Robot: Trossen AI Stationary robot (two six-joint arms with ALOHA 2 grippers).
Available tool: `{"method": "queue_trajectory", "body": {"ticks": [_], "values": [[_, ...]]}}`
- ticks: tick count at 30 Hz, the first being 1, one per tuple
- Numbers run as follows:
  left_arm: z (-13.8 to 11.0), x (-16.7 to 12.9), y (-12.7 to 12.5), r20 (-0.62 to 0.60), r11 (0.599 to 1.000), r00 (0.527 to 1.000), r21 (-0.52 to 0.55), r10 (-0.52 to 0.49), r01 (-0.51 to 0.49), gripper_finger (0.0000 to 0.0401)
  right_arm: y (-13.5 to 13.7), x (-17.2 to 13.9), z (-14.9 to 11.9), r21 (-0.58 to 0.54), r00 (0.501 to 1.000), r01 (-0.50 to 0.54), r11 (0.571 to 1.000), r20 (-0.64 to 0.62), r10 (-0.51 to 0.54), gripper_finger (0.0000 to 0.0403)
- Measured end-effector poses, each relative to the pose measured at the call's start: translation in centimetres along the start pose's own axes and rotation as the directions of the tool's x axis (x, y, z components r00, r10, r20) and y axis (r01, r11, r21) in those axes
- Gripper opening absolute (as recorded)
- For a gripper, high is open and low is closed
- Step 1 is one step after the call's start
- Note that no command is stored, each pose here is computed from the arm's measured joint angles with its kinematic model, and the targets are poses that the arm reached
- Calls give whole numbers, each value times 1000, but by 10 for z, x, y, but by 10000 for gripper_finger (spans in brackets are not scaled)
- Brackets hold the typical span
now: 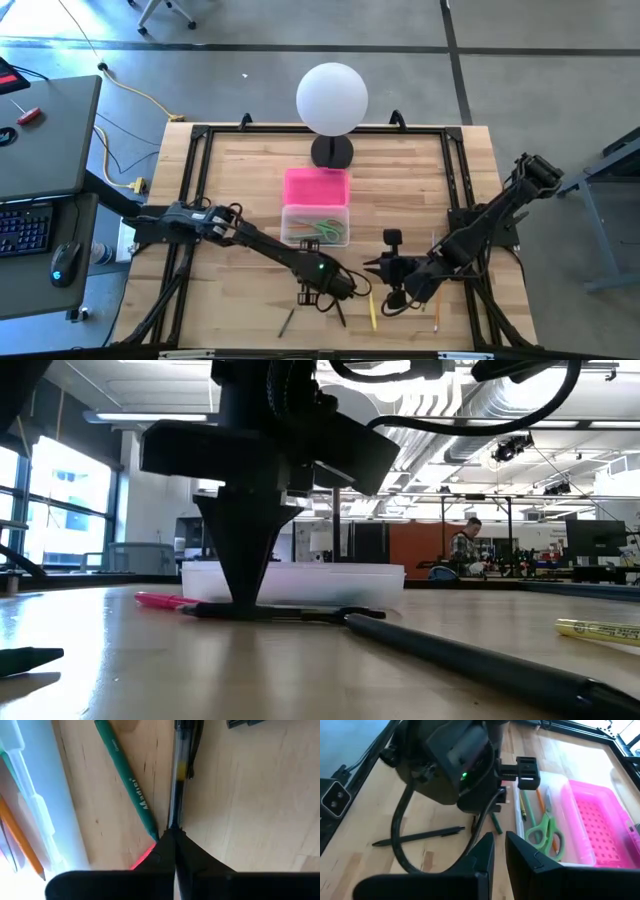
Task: Pick & place school supplies into a supply box
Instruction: Put the left black pen into the pink supply box
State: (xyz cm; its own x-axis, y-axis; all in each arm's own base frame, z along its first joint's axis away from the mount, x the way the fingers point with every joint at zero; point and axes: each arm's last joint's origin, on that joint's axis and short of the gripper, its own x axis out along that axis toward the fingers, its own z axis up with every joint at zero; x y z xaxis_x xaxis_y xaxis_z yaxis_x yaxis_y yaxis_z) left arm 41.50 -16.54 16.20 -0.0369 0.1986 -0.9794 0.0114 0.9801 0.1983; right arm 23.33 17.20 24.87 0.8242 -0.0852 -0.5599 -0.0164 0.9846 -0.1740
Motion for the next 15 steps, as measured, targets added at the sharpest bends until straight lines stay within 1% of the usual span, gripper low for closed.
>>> {"method": "queue_trajectory", "body": {"ticks": [8,11,15], "values": [[0,-1,-1,1,1000,1000,-6,-21,21,20,3,4,-3,18,999,-25,1000,-19,25,27],[0,-1,-1,1,999,1000,-24,-23,23,29,8,16,-14,50,999,-34,998,-2,34,37],[1,-9,-1,3,999,999,-33,-40,40,49,14,34,-34,25,997,-71,997,43,70,62]]}}
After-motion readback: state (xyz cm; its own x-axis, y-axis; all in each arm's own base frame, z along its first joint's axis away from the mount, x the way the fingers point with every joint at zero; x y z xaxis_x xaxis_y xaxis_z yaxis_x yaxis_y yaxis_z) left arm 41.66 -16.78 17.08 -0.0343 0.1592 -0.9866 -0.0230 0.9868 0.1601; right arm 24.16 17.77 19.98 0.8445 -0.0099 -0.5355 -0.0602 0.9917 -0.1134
